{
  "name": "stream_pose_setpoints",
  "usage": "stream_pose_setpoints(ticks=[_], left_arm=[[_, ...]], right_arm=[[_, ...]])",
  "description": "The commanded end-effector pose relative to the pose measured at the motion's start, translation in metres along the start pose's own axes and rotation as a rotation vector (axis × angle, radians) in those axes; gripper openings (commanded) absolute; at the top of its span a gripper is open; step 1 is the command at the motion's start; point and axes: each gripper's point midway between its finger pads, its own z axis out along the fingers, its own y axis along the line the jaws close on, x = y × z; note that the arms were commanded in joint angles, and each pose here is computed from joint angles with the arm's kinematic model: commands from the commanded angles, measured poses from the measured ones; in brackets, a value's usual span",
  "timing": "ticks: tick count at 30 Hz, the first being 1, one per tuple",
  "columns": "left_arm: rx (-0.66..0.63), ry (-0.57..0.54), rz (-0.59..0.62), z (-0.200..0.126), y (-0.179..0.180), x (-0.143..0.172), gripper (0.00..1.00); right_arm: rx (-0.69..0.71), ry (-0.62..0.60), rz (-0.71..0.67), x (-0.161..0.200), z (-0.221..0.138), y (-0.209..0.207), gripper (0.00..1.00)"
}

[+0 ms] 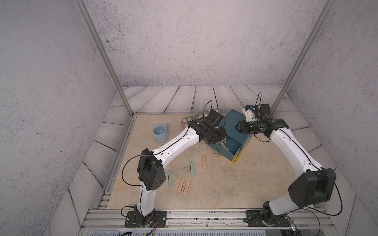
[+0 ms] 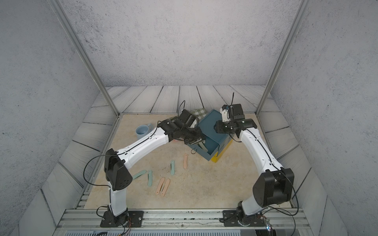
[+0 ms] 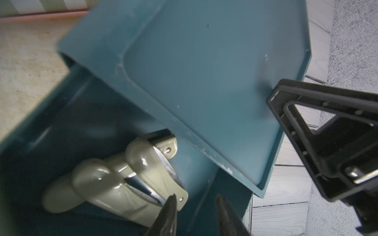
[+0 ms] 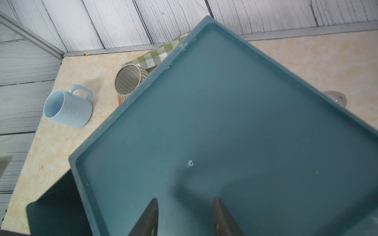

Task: Place the fruit knives into the drawer by color
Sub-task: Place the fruit knife in the drawer, then close the drawer in the storage box.

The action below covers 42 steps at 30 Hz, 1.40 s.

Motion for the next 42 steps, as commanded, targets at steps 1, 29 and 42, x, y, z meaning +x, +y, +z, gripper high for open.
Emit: stream_pose_setpoints(ticks=[1,29,42], left_arm=[[0.019,-0.018,0.053,-0.009,-0.015,-0.005,0.36],[0.019,-0.012,0.194,-0.054,0.047,0.08,0.0],[0.023,-0.005,0.185,-0.01,0.047,0.056,0.0]], right_arm=[[0.107,0.419,0.112,0.109,0.024,-0.03,0.44],[0.103,0.429,0.114,0.112,0.019,-0.028,0.0],[0.114,0.424,0.115,0.117,0.015,-0.03,0.0]])
